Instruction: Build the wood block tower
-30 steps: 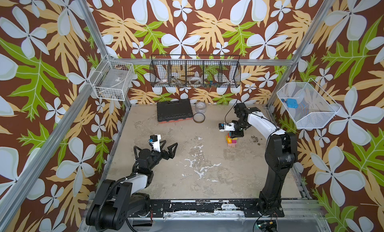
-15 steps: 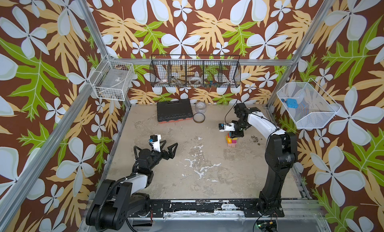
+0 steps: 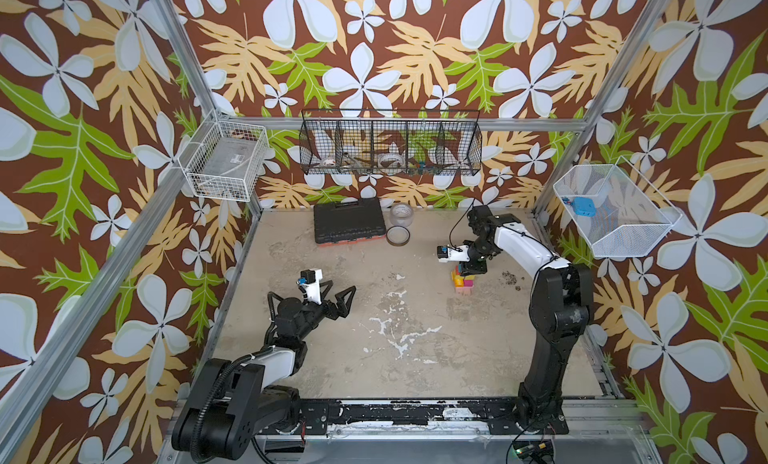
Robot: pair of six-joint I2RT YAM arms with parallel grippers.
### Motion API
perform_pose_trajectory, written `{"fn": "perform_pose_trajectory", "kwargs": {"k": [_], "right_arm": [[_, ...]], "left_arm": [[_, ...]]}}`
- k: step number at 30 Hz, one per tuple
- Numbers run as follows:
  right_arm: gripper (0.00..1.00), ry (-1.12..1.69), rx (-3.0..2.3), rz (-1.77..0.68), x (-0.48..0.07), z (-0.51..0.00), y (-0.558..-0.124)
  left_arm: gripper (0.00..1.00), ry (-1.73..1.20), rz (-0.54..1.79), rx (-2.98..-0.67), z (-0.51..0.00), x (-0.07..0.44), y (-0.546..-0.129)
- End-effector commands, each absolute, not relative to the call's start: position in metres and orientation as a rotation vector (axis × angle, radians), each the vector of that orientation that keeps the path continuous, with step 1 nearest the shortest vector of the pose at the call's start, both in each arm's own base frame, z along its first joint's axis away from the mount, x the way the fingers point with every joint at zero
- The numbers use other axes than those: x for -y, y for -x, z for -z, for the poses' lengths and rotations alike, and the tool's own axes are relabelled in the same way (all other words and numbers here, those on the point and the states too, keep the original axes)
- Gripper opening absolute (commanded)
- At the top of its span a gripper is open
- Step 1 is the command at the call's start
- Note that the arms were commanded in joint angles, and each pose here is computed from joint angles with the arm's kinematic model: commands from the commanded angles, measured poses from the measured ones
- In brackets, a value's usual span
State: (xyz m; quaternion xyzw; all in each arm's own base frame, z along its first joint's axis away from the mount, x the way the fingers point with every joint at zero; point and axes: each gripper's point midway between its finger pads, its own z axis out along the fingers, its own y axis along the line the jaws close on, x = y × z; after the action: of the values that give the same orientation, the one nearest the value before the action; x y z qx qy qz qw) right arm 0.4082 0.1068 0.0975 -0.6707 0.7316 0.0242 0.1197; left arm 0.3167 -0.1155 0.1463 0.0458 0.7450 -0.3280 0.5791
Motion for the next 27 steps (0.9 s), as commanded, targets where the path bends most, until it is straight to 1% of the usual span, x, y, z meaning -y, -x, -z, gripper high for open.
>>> {"fn": "perform_pose_trajectory", "kwargs": {"k": [1,5,8,12,17,20,24,26,27], "right_arm": [[0.44,1.958,-2.146,-0.083,-0.107,-0.098,-0.406],[0.52,1.937,-2.134,-0.077,-0.109,-0.104,-0.407],[0.54,1.915,-2.078,-0.098,-0.116,-0.119,-0.406],[0.60,1.867,-1.971,-0.126,-0.128,-0.147,-0.401],[0.61,1.784,-1.769,-0.158,-0.148,-0.196,-0.385],[0.69,1.547,-1.670,-0.099,-0.155,-0.247,-0.385],[0.71,1.183,-1.594,-0.038,-0.144,-0.314,-0.384],[0.73,1.025,-1.578,-0.035,-0.135,-0.333,-0.380],[0.76,0.925,-1.574,-0.024,-0.128,-0.341,-0.379]], "left_arm": [[1.00,-0.132,0.763,-1.701,-0.156,0.117,-0.318],[1.00,-0.131,0.762,-1.700,-0.157,0.117,-0.318],[1.00,-0.129,0.761,-1.701,-0.156,0.116,-0.319],[1.00,-0.126,0.758,-1.700,-0.157,0.116,-0.319],[1.00,-0.120,0.754,-1.700,-0.157,0.115,-0.319],[1.00,-0.103,0.740,-1.706,-0.155,0.112,-0.321],[1.00,-0.066,0.714,-1.721,-0.153,0.107,-0.325],[1.00,-0.050,0.705,-1.725,-0.152,0.105,-0.327],[1.00,-0.039,0.700,-1.728,-0.151,0.103,-0.328]]}}
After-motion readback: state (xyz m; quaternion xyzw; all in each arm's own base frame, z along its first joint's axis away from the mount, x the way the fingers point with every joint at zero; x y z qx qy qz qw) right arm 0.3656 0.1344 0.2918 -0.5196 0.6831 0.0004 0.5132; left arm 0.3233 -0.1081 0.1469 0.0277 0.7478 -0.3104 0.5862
